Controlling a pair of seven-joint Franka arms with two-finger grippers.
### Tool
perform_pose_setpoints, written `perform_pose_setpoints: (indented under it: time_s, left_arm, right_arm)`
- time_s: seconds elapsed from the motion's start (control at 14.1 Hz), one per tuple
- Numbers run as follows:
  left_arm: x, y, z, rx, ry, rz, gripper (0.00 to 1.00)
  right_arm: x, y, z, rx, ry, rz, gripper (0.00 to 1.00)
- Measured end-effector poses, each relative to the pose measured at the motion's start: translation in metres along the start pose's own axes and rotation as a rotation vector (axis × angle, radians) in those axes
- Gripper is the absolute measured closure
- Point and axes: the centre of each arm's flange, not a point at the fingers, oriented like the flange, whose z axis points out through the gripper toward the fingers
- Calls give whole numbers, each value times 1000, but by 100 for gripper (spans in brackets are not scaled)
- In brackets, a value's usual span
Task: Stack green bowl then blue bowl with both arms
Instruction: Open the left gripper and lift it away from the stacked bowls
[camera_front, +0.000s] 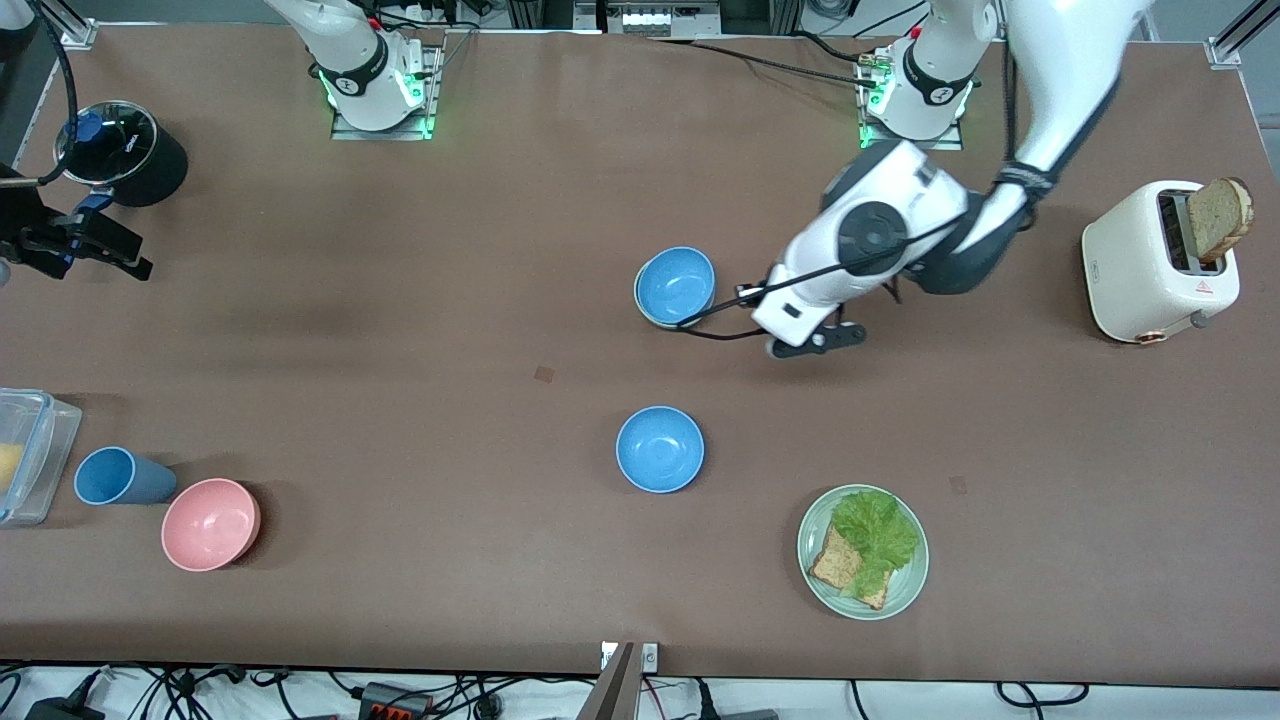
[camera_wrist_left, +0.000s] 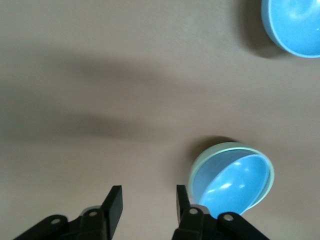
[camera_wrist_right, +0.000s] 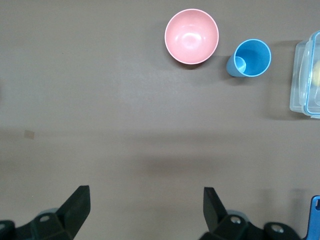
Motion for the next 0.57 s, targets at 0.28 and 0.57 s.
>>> perform_pose_setpoints:
  time_s: [0.28, 0.57]
  left_arm:
    - [35, -101, -53, -32, -22, 126, 45]
    - [58, -173, -76, -43, 8, 224, 39]
  right_arm:
    - [-2, -2, -1, 1, -14, -3, 0]
    - [-5, 4, -7, 2, -28, 8, 0]
